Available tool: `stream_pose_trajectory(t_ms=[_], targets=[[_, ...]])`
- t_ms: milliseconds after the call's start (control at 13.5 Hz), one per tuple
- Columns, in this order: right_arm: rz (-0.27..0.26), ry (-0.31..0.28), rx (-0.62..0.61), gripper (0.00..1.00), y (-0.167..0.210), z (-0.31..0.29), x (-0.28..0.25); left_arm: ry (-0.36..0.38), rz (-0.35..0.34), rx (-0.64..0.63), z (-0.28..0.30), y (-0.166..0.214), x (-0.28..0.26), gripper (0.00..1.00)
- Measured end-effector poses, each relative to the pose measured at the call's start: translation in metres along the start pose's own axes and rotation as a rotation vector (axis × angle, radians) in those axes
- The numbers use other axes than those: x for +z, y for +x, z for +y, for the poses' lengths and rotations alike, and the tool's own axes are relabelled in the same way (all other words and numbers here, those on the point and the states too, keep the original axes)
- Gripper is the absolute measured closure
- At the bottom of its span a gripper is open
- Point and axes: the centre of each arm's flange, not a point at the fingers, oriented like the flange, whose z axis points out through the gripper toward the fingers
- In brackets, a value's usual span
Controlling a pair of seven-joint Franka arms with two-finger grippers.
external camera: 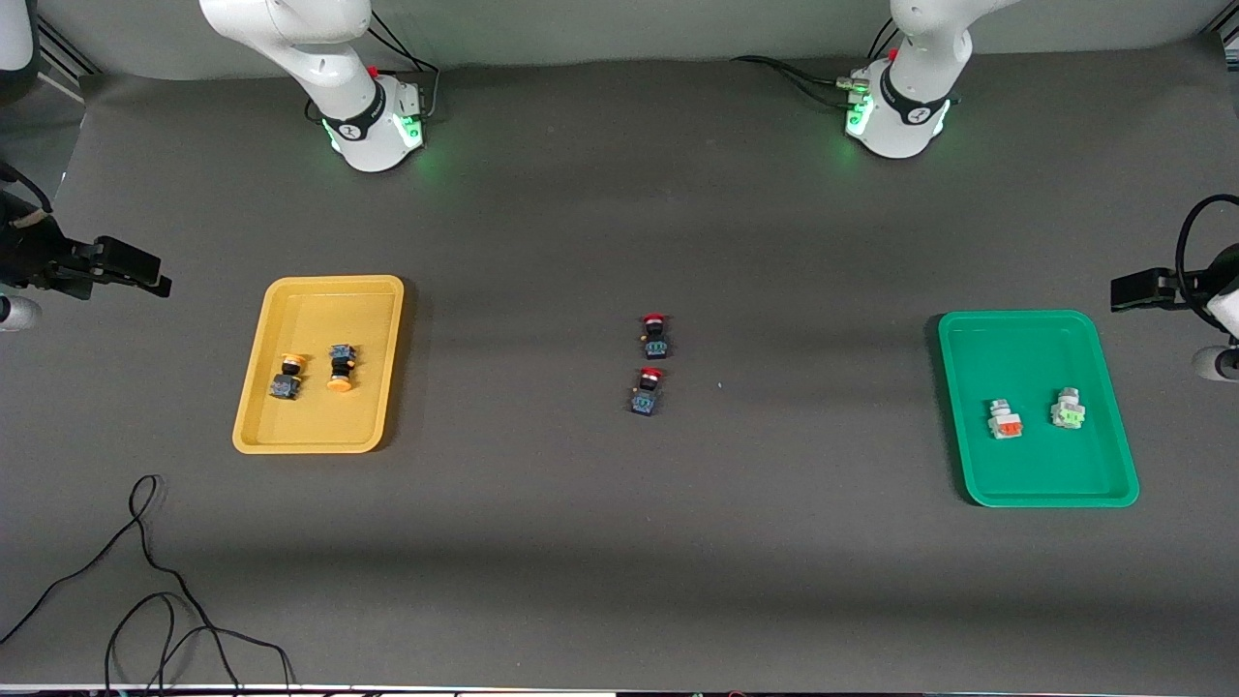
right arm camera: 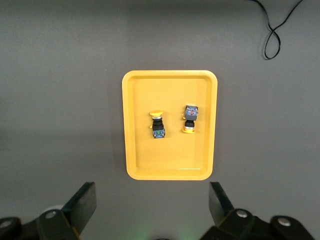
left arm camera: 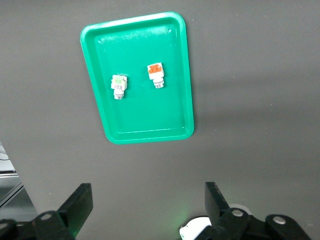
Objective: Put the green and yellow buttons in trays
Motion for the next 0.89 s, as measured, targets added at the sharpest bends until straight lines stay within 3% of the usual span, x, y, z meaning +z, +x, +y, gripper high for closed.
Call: stream_pose_trajectory(t_ms=[370, 741, 889], targets=[[0.001, -0.001, -0.005, 0.0, 0.001, -0.003, 0.001, -0.004, 0.004, 0.022, 0.012, 0.004, -0.002, 0.0], [0.0, -0.001, -0.005, 0.0, 0.001, -0.003, 0.001, 0.041, -0.002, 0.012, 0.044, 0.01, -0.005, 0.0], [0.0, -0.001, -0.004, 0.0, 0.001, -0.002, 0.001, 0.02, 0.031, 0.006, 0.048, 0.008, -0.012, 0.0]])
